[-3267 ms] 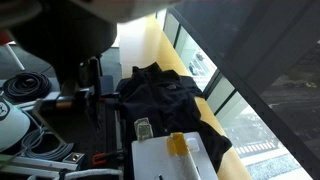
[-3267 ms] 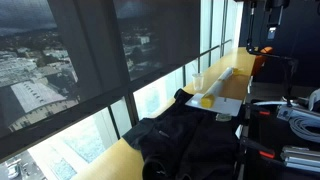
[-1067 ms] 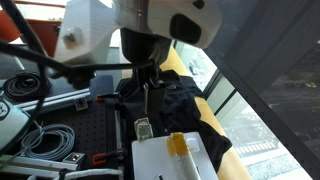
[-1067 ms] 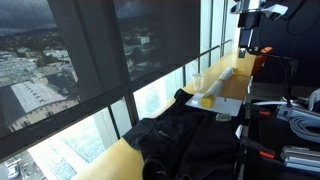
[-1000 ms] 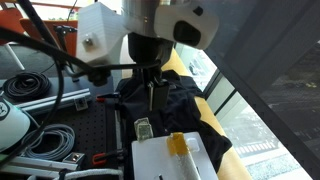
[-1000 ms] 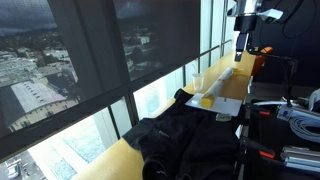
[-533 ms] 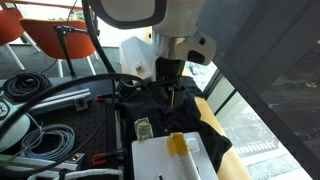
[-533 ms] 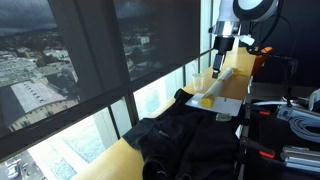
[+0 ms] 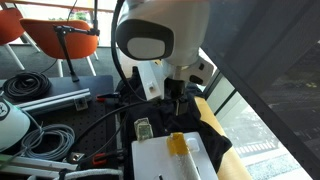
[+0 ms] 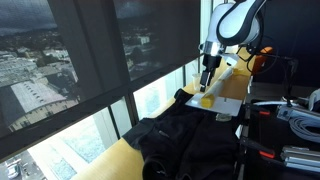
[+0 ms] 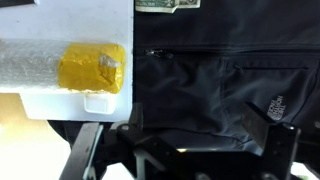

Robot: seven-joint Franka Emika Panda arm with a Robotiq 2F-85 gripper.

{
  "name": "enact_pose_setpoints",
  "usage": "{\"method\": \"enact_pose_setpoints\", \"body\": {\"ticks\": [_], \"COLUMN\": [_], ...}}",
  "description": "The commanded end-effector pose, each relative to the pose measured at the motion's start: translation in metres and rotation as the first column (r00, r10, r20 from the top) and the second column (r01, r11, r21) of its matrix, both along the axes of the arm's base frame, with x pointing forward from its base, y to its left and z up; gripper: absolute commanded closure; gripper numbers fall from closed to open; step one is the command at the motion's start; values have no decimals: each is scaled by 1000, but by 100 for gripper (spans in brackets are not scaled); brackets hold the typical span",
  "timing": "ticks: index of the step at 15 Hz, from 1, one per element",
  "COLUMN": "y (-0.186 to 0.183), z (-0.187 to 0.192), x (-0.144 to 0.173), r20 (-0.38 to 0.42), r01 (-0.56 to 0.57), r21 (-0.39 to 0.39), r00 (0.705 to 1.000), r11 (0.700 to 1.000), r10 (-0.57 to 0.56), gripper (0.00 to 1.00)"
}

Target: Pull the zipper of the black vest up

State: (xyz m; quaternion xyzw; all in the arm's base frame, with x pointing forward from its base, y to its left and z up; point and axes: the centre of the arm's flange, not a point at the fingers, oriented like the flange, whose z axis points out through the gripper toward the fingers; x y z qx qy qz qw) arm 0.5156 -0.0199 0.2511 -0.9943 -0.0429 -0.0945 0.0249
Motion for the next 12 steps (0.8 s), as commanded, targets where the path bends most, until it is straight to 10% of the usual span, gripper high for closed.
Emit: {"method": "enact_pose_setpoints", "body": {"ticks": [1, 12], "y": [2, -19], "z": [-28, -109], "x": [16, 24], "r20": [12, -83], "r01": [11, 61], "r21": [26, 35], "r00": [1000, 995], "r11": [1000, 998], "r10": [-12, -58], "gripper": [0, 0]}}
